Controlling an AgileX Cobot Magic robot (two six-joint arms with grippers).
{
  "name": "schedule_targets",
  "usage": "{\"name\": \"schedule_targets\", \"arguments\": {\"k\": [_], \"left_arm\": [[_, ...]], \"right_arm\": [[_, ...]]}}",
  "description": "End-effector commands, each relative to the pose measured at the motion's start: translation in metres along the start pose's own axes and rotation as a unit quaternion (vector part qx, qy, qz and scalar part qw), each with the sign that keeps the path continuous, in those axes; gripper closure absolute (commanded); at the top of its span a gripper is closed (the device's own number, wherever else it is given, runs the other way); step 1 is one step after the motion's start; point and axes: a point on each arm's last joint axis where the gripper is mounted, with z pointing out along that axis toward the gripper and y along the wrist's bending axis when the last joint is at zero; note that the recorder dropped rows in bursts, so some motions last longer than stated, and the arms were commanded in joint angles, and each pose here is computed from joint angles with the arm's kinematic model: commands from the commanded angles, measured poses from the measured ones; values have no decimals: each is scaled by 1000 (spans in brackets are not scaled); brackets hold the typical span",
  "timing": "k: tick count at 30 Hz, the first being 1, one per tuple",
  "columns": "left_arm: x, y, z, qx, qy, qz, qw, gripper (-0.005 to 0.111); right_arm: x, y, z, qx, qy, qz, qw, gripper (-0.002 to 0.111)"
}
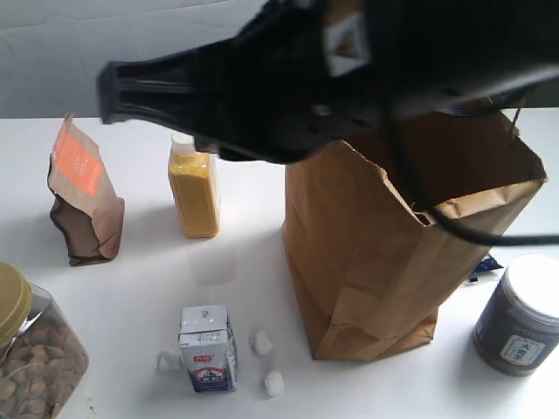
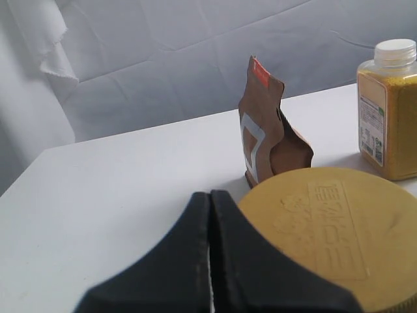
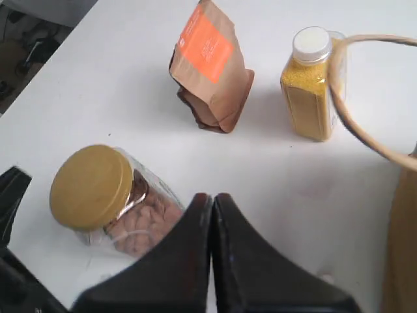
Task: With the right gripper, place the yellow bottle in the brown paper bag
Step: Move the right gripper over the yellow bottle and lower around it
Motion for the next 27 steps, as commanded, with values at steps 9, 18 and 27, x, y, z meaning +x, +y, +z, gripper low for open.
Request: {"name": "schedule_targets", "arguments": {"k": [9,18,27], "left_arm": [[1,0,0,-2,-1,-3,1000,107],[1,0,0,-2,-1,-3,1000,107],[1,0,0,-2,-1,-3,1000,107]], "right_arm": [[-35,28,143,93,-2,-5,996,57],[-45,8,212,175,18,30,984,6],[-55,-32,234,216,7,32,976,6]]}}
